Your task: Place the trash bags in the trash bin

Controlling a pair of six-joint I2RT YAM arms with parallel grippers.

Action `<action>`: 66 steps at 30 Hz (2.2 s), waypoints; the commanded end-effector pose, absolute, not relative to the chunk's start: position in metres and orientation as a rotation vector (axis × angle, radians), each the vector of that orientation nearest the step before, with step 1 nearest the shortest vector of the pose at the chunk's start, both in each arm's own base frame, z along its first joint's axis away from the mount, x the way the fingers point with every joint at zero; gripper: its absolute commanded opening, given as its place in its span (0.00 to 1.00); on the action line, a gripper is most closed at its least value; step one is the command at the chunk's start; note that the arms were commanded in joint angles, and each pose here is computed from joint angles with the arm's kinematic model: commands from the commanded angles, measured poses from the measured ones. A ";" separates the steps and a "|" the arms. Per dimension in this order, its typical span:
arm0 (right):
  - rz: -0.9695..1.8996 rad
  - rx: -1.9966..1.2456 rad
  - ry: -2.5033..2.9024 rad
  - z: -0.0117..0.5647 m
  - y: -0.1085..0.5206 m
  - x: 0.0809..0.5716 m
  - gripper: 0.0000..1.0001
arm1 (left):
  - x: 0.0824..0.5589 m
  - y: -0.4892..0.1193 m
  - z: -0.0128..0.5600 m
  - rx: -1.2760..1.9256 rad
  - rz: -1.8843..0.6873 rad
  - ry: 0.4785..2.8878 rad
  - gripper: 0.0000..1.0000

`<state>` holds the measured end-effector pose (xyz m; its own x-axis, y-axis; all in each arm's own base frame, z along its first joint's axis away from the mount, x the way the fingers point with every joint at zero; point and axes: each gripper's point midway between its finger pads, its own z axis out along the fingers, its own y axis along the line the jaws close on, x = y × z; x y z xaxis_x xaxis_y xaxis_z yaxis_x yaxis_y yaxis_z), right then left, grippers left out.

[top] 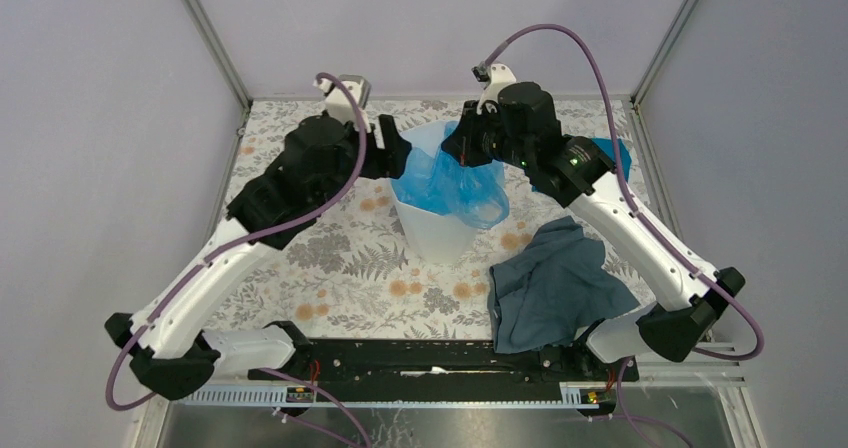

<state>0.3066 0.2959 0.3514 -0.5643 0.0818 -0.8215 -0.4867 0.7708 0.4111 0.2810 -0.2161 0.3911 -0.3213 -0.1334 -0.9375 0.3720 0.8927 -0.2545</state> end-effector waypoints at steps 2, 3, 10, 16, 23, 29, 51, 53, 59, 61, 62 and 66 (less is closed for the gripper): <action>0.666 -0.083 2.090 0.354 0.299 0.349 0.00 | 0.297 -0.213 0.336 0.171 -0.476 1.935 0.70; 0.648 -0.054 2.097 0.351 0.301 0.356 0.00 | 0.296 -0.215 0.333 0.172 -0.485 1.948 0.70; 0.653 -0.104 2.106 0.348 0.332 0.361 0.00 | 0.274 -0.197 0.383 0.144 -0.555 1.818 0.81; 0.732 -0.186 2.018 0.374 0.329 0.344 0.00 | 0.227 -0.223 0.430 0.281 -0.889 1.658 0.99; 0.824 -0.207 1.958 0.394 0.326 0.327 0.06 | 0.224 -0.268 0.411 0.363 -1.099 1.731 0.92; 0.851 -0.215 1.960 0.395 0.327 0.321 0.06 | 0.221 -0.287 0.402 0.410 -1.196 1.777 0.97; 0.634 -0.352 2.004 0.386 0.275 0.293 0.88 | 0.230 -0.260 0.375 0.227 -1.074 1.770 0.00; 0.644 -0.324 2.005 0.392 0.267 0.284 0.97 | 0.228 -0.253 0.371 0.216 -1.059 1.756 0.00; 0.640 -0.242 2.057 0.387 0.249 0.269 1.00 | 0.226 -0.233 0.355 0.161 -0.994 1.735 0.00; 0.641 -0.205 2.086 0.377 0.246 0.266 1.00 | 0.223 -0.230 0.351 0.135 -1.016 1.705 0.00; 0.667 -0.192 2.098 0.373 0.249 0.263 1.00 | 0.221 -0.229 0.349 0.129 -1.029 1.692 0.00; 0.915 -0.194 2.144 0.362 0.282 0.246 0.90 | 0.212 -0.223 0.339 0.100 -1.073 1.656 0.00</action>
<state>0.2597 0.2548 0.3773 -0.5793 0.1099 -0.8076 -0.4166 0.8117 0.4093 0.2128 -0.2282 0.3210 -0.4594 -0.3407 -0.8203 0.5330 0.6331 -0.5614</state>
